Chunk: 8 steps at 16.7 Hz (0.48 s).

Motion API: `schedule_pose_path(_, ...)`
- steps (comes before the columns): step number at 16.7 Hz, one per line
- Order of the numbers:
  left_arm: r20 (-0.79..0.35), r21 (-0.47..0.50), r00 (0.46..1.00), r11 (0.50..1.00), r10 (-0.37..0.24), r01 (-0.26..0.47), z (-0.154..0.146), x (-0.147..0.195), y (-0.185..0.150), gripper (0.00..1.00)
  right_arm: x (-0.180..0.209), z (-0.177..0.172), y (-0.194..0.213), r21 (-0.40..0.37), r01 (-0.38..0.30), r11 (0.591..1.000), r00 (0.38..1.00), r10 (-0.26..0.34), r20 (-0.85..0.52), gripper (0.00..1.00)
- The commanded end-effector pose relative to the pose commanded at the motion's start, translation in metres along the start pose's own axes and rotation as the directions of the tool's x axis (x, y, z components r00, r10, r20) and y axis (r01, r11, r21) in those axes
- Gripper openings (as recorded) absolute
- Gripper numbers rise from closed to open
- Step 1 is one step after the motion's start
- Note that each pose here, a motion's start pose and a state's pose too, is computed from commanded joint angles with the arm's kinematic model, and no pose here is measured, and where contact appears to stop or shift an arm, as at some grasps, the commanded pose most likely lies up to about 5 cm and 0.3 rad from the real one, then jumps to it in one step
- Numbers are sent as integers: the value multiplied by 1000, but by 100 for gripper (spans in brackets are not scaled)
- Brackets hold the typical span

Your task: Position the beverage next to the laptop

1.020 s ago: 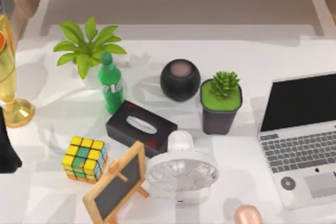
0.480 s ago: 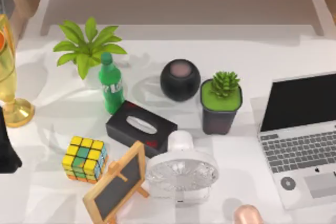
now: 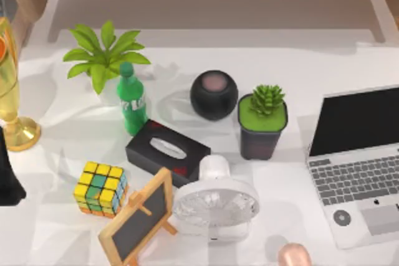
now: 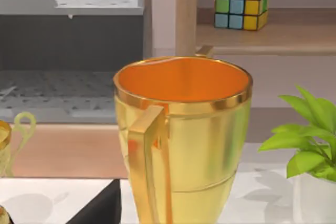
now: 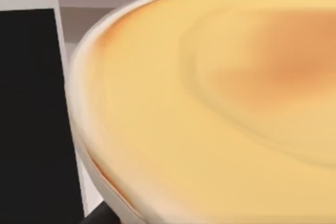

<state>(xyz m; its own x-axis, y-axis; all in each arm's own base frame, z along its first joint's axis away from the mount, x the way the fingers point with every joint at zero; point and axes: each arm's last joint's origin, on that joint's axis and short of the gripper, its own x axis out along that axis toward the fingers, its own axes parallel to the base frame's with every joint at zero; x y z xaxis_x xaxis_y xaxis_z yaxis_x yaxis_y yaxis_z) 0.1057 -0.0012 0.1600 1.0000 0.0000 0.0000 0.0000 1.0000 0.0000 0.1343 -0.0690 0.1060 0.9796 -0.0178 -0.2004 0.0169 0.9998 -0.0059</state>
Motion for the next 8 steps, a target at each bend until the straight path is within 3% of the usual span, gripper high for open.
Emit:
schedule_pose_path(1,0,0,1000,1000,0,0,0,0,0,100,0,0,0,0,0,1000,1000,0,0,0)
schedule_pose_path(8,0,0,1000,1000,0,0,0,0,0,100,0,0,0,0,0,1000,1000,0,0,53)
